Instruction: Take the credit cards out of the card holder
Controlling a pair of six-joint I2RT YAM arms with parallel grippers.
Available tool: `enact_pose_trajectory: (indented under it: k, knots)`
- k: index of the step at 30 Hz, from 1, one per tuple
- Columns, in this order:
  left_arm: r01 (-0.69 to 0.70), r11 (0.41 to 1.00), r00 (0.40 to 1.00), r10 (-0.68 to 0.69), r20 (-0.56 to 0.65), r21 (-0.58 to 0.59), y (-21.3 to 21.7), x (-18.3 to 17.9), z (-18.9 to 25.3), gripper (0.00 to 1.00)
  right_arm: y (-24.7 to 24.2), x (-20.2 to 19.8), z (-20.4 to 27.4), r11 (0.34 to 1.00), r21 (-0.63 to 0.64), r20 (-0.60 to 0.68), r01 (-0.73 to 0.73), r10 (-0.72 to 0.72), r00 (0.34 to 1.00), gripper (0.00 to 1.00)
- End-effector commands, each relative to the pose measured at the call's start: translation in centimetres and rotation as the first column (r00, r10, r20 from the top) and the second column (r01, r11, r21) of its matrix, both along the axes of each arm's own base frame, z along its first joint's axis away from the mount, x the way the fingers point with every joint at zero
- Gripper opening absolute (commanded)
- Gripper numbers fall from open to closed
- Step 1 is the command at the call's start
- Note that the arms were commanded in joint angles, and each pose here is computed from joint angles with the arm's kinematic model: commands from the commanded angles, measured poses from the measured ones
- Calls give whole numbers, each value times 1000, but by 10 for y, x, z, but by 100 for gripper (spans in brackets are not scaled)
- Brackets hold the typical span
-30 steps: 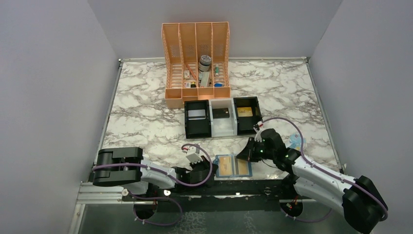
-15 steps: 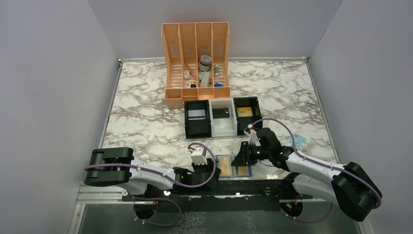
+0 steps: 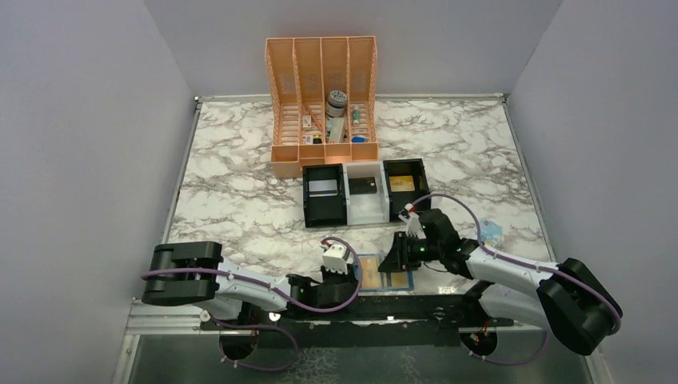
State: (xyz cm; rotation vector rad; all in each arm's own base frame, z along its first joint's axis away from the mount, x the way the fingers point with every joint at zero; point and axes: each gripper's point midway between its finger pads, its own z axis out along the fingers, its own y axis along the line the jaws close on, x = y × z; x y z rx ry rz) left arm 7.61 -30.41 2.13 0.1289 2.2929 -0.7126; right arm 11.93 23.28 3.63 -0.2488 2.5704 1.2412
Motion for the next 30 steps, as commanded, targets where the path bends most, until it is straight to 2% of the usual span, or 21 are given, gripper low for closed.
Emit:
enact_pose_trajectory:
  k: [1,8,17,26,30]
  knots:
    - [54,998,998,-53,19,-21,-16,-4,9,26,3,-2,-1,1000,21,11,-20,19,1000,28]
    - [59,997,997,-57,56,-41,-21,0,22,27,3,-3,-2,1000,23,9,-19,19,1000,28]
    - [45,998,997,-42,62,-46,-18,4,23,20,-4,2,-11,999,-32,-5,38,-39,999,28]
    - [66,991,996,-59,68,-117,-25,2,48,24,-11,4,-17,995,-78,-5,65,-66,998,29]
    - [30,994,998,-24,55,-105,-19,5,47,24,-11,5,-17,994,-80,-4,69,-69,998,29]
